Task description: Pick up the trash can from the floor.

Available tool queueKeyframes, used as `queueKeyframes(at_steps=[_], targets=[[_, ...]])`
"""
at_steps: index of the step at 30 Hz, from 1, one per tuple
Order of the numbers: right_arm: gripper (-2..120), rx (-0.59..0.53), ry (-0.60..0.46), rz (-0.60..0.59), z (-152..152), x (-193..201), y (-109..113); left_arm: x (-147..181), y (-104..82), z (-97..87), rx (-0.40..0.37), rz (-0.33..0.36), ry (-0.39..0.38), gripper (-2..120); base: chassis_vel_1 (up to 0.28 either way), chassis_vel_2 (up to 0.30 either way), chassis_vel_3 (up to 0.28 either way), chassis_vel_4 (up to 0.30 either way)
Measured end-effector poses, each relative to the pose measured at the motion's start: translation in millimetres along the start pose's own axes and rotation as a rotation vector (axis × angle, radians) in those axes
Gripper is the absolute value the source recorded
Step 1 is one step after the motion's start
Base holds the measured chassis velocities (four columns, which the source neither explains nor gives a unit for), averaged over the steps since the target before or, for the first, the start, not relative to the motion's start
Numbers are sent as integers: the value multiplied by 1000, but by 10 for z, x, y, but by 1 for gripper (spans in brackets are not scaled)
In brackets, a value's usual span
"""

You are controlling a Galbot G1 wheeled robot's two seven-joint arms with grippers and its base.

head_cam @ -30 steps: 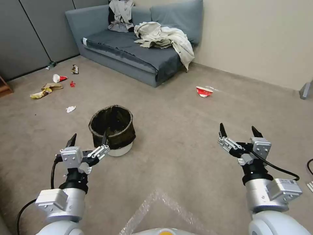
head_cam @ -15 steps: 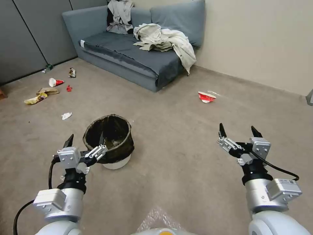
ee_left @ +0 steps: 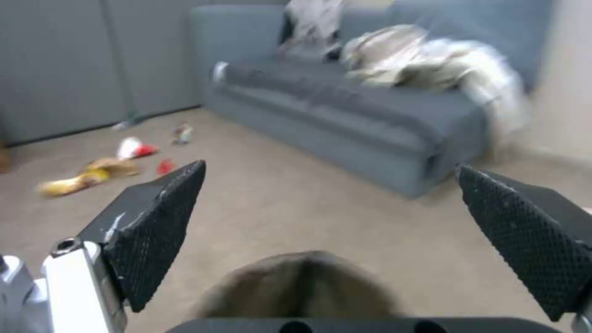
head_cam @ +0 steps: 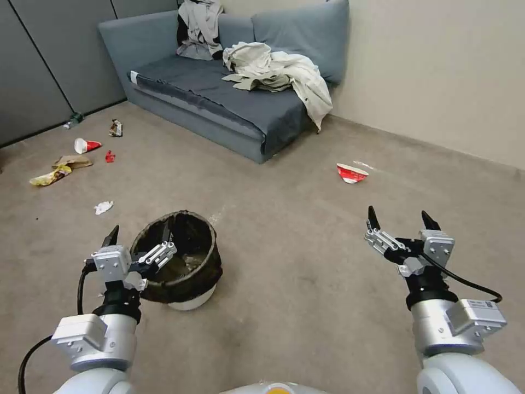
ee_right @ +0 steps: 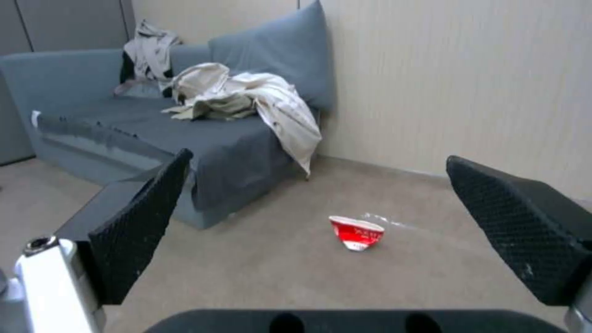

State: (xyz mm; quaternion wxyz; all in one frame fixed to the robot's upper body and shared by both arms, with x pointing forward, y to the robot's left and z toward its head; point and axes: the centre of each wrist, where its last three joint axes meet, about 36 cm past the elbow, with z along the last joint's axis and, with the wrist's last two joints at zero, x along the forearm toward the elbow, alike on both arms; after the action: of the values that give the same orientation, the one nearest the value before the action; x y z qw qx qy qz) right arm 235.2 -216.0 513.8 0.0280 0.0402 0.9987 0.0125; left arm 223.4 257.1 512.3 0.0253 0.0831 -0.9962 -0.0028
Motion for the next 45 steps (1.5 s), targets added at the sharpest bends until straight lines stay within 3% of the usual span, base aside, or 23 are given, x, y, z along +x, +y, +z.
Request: queueKeyframes(at_steps=[6,7,10,16,19,23,24,28,31,33,45], targets=[[100,7,-2,0,2,4,-6,-247,385,-303,22,-14,88,100,-40,35,48,-22],[100,7,-2,0,2,4,-6,-247,385,-303,22,-14,88,100,0,0,0,0],[100,15,-2,-3,4,7,-5,-473,621,-335,57,-22,171,100,0,0,0,0],[100,24,1,-9,15,9,3,-769,790,-338,144,-54,309,100,0,0,0,0],[100,40,12,-13,69,14,11,-1034,871,-236,169,-91,376,100,0,0,0,0],[100,46,16,-14,91,15,13,-1142,915,-152,168,-115,401,100,0,0,0,0],[100,53,22,-20,132,11,19,-1294,1014,5,163,-151,444,100,0,0,0,0],[100,58,29,-25,182,5,26,-1421,1104,161,157,-171,488,100,0,0,0,0],[100,61,31,-28,200,3,29,-1468,1125,237,154,-172,509,100,0,0,0,0],[100,67,36,-37,229,2,36,-1510,1134,383,152,-146,538,100,0,0,0,0],[100,74,38,-49,284,-4,65,-1498,1104,581,163,-95,578,100,0,0,0,0]])
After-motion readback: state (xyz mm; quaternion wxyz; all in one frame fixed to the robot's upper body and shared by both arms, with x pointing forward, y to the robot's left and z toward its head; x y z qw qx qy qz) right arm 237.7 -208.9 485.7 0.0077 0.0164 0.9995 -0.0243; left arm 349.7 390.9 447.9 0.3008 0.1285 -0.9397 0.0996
